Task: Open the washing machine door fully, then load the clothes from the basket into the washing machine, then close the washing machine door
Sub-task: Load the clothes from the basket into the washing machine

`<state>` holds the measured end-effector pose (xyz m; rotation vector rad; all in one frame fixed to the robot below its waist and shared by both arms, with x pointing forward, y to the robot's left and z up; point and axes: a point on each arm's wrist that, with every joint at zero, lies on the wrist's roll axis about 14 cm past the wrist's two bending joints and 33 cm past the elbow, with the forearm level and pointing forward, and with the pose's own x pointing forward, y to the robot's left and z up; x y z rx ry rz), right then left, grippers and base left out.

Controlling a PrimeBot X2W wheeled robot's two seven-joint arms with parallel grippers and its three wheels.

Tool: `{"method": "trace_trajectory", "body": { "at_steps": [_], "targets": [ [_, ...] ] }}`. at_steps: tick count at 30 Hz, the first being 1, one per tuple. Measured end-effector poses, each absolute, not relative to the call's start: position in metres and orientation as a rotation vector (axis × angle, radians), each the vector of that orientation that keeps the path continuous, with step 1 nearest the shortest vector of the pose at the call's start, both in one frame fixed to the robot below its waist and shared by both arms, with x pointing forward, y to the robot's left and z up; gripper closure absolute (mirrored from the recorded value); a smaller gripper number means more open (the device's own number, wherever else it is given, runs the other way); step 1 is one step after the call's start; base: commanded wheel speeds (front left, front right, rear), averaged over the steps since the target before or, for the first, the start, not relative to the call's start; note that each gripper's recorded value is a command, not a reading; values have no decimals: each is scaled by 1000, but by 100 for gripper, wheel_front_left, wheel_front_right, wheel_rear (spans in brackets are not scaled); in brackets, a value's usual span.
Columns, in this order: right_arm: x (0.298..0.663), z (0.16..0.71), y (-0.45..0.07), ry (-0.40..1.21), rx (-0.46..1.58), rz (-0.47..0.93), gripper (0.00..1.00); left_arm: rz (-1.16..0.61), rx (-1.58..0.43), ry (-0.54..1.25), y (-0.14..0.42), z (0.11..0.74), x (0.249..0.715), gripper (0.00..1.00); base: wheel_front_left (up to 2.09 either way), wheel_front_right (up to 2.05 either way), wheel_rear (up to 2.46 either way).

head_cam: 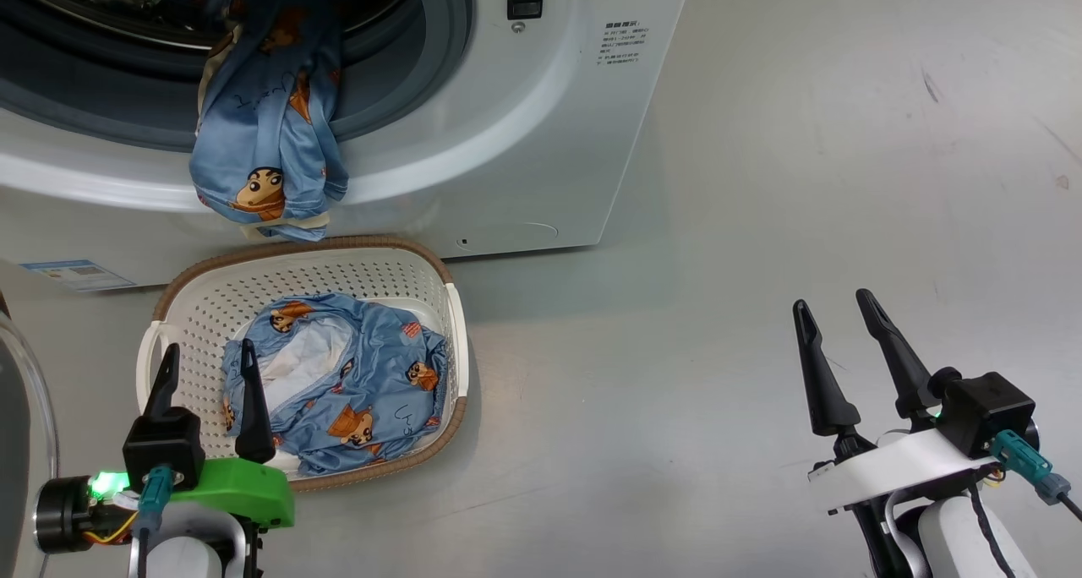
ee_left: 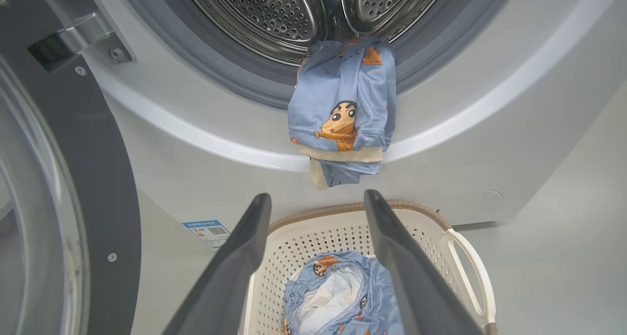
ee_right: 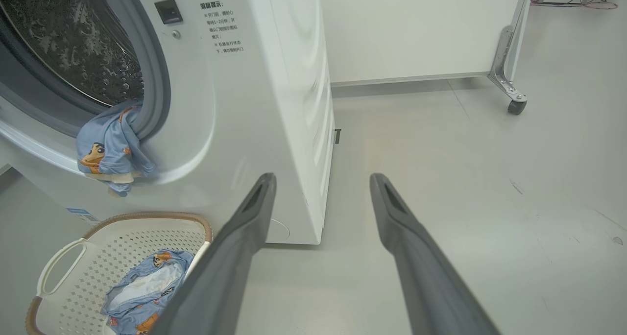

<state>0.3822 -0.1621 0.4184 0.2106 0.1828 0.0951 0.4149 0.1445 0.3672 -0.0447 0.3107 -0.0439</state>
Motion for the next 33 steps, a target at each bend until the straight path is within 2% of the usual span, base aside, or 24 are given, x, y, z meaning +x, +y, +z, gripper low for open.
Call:
{"method": "trace_trajectory", "body": {
  "at_steps": [14, 22, 33],
  "targets": [
    [379, 413, -152, 202, 230, 102, 0, -65, -87, 313, 133, 363, 428, 0, 0, 0, 0],
    [380, 407, -155, 219, 240, 79, 0, -136, -61, 318, 119, 356, 459, 0, 0, 0, 0],
    [383, 403, -170, 228, 235, 27, 0, -143, -68, 372, 112, 330, 500, 0, 0, 0, 0]
  ]
}}
